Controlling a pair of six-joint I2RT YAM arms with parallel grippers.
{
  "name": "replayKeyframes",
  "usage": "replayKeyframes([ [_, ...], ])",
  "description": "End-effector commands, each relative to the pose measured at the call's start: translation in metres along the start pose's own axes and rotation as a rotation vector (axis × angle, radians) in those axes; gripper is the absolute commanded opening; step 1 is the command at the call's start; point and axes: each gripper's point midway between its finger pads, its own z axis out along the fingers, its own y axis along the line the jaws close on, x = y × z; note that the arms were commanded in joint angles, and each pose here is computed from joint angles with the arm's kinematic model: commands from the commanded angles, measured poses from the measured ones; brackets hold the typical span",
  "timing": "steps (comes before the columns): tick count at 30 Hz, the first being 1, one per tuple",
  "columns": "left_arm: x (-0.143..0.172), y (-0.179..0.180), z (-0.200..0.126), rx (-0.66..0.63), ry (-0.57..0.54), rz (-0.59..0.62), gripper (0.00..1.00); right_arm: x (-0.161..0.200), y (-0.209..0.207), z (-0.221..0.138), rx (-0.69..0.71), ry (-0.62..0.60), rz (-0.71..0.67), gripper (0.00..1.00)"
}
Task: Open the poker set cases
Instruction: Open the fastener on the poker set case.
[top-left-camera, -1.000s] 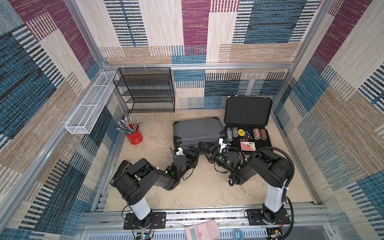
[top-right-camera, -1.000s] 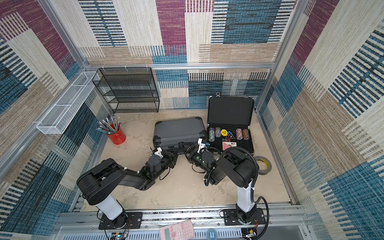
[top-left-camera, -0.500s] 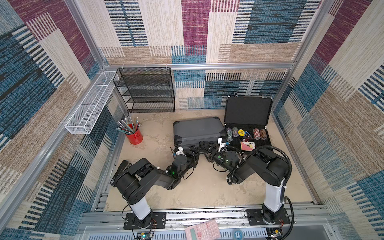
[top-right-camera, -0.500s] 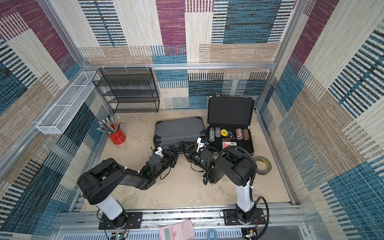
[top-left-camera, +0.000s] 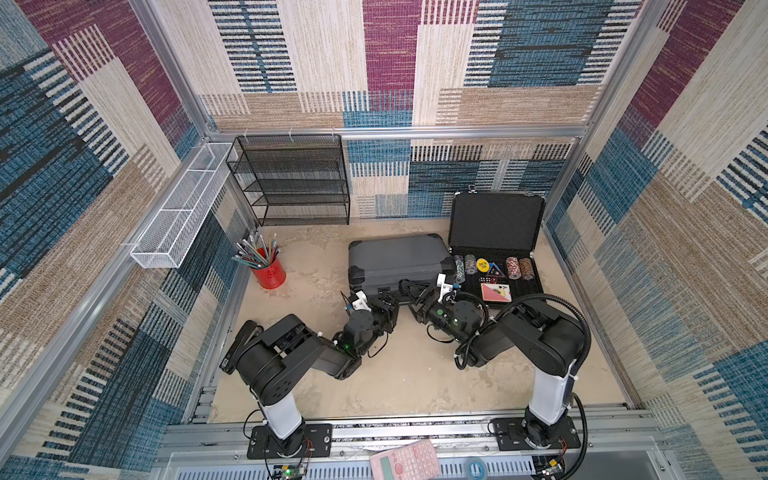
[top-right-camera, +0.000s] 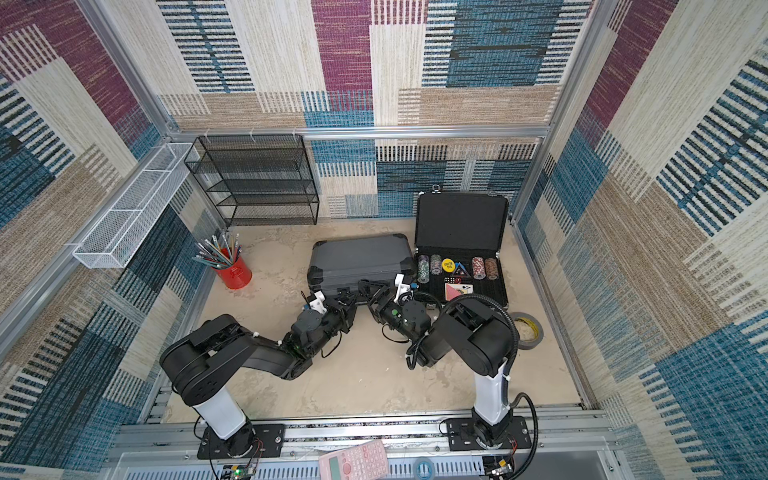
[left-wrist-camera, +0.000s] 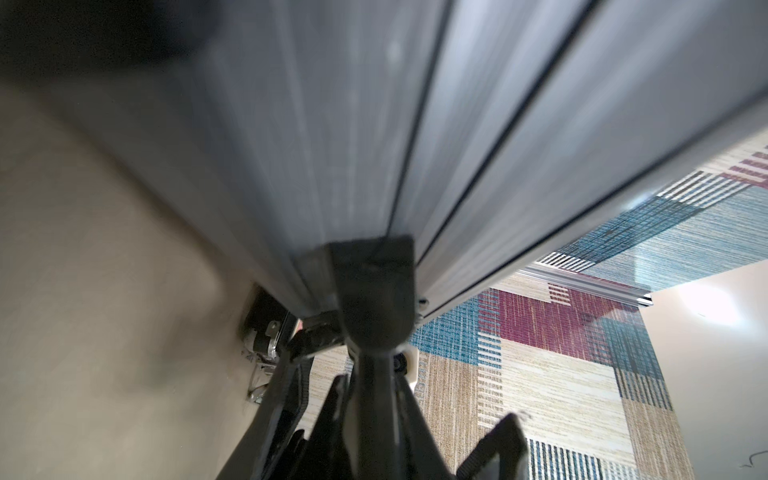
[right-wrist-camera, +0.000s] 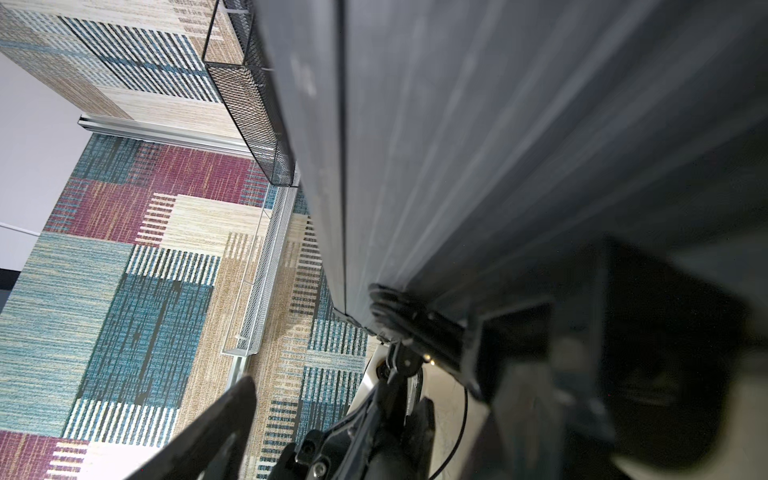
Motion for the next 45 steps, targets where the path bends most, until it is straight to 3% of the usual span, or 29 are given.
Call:
replayKeyframes([
  [1, 0.016, -0.023, -0.002, 0.092, 0.084, -0.058, 0.0, 0.003, 0.124, -0.027, -0.492, 0.012, -0.068, 0.93],
  [9, 0.013, -0.008, 0.0, 0.056, 0.077, -0.08, 0.0, 0.003, 0.133, -0.031, -0.515, 0.013, -0.067, 0.93],
  [23, 0.009, -0.013, -0.005, 0.069, 0.056, -0.08, 0.0, 0.0, 0.126, -0.039, -0.484, -0.013, -0.077, 0.93],
  [45, -0.005, 0.003, -0.015, 0.03, 0.005, -0.078, 0.0, 0.011, 0.013, -0.031, 0.081, 0.098, -0.226, 1.0],
])
